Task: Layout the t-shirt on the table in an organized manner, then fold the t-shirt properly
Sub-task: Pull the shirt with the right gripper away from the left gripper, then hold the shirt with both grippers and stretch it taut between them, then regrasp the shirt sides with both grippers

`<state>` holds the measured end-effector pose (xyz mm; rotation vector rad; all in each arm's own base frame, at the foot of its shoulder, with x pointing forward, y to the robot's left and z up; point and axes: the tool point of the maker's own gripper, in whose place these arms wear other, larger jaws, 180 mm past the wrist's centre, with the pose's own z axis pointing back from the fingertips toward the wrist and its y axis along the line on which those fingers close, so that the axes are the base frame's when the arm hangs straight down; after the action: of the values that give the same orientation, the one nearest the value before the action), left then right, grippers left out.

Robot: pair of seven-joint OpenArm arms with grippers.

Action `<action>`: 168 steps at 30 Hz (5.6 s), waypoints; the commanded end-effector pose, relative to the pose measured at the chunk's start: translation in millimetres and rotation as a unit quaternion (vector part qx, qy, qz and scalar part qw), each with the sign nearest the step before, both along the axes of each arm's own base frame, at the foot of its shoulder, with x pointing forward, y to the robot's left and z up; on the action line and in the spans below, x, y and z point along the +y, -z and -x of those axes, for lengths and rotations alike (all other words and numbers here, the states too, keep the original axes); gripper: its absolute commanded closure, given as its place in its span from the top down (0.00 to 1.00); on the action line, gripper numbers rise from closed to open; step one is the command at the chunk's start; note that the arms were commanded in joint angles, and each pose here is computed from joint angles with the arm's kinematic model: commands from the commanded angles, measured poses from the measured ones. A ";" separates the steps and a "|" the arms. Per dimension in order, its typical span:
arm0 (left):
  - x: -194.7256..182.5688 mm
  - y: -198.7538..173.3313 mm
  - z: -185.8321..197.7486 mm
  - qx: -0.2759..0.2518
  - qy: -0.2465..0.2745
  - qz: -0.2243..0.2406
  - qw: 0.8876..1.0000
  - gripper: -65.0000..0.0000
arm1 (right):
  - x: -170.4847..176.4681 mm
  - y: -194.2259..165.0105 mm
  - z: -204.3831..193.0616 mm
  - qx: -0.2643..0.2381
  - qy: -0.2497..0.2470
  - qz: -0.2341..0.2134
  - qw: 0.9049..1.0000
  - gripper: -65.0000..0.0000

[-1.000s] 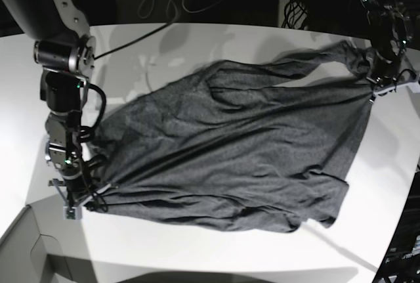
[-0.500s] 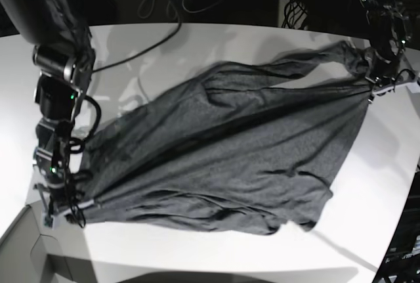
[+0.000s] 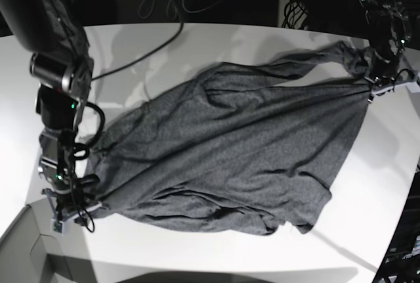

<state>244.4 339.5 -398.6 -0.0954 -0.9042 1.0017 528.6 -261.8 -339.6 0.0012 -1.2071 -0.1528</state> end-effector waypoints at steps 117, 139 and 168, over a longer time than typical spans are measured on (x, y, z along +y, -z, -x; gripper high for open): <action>-60.8 -19.0 -51.4 -0.041 0.092 0.004 0.995 0.00 | -86.6 28.1 279.7 0.169 0.108 0.073 0.977 0.00; -62.0 -21.9 -51.4 -0.045 0.094 0.004 0.995 0.01 | -91.5 34.0 292.3 0.189 0.104 0.083 0.973 0.12; -82.4 -99.2 -85.5 -0.120 0.144 0.009 0.982 0.40 | -98.2 18.8 275.7 0.166 0.104 0.093 0.976 0.25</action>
<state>324.8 256.7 -310.2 -0.3507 -1.0366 0.7518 246.1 -355.4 -371.1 -0.2894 -0.8379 -0.2202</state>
